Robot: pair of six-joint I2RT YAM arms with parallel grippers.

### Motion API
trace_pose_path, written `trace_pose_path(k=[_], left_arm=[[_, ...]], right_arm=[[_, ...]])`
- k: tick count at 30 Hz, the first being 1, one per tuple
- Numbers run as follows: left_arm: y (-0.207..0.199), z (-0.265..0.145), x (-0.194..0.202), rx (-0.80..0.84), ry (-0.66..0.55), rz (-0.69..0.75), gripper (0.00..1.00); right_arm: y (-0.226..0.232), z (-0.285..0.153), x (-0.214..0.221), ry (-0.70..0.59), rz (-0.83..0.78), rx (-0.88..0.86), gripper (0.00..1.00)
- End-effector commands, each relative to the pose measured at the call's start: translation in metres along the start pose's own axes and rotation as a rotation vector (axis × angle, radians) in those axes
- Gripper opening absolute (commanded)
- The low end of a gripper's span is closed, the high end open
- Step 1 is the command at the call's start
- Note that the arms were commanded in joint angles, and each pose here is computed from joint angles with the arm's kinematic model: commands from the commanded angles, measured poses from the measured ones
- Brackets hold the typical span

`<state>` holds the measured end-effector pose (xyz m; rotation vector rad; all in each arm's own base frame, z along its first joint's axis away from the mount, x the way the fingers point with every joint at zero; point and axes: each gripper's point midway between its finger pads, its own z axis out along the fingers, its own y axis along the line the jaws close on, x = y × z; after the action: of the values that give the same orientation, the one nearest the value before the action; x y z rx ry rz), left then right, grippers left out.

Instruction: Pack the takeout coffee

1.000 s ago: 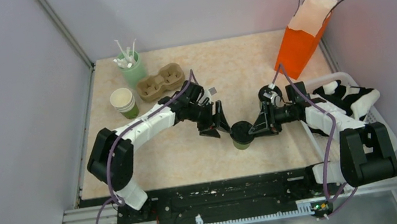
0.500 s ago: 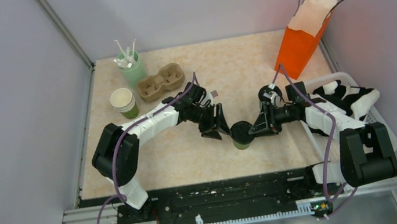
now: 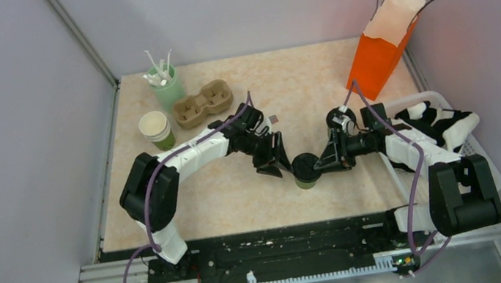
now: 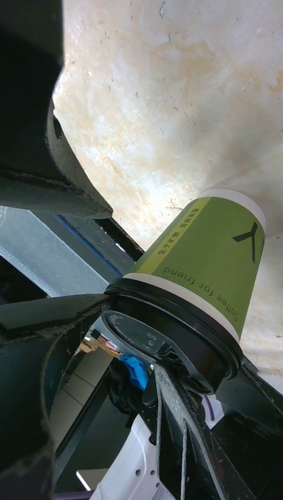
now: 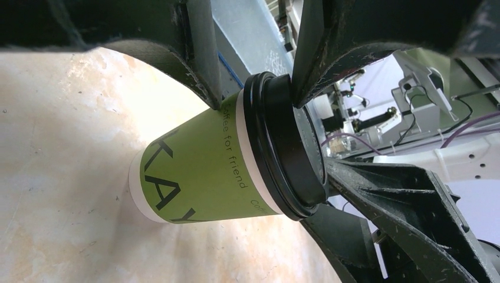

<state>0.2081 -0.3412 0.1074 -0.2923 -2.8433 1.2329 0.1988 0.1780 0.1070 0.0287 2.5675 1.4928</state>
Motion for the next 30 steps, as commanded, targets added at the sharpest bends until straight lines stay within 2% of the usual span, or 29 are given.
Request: trace_pose_path(k=[1, 7, 12, 16, 21, 26, 30], left_arm=[[0.08, 0.026, 0.028, -0.308, 0.073, -0.036, 0.55], [0.096, 0.038, 0.03, -0.337, 0.091, -0.043, 0.54], [0.062, 0.021, 0.013, -0.28, 0.039, 0.024, 0.56], [0.015, -0.003, -0.005, -0.189, -0.033, 0.089, 0.65], [-0.018, -0.021, -0.014, -0.122, -0.079, 0.118, 0.7], [-0.03, -0.036, -0.015, -0.117, -0.11, 0.141, 0.75], [-0.035, -0.059, -0.013, -0.159, -0.158, 0.168, 0.77]], right_arm=[[-0.018, 0.002, -0.003, -0.02, 0.03, 0.073, 0.46], [-0.026, 0.004, -0.002, -0.015, 0.042, 0.094, 0.46], [-0.011, -0.003, -0.007, -0.014, 0.01, 0.085, 0.47], [0.007, -0.014, -0.017, -0.043, -0.032, 0.094, 0.59], [0.021, -0.025, -0.018, -0.055, -0.055, 0.115, 0.7], [0.037, -0.035, -0.017, -0.061, -0.096, 0.136, 0.79], [0.045, -0.042, -0.019, -0.083, -0.174, 0.259, 0.84]])
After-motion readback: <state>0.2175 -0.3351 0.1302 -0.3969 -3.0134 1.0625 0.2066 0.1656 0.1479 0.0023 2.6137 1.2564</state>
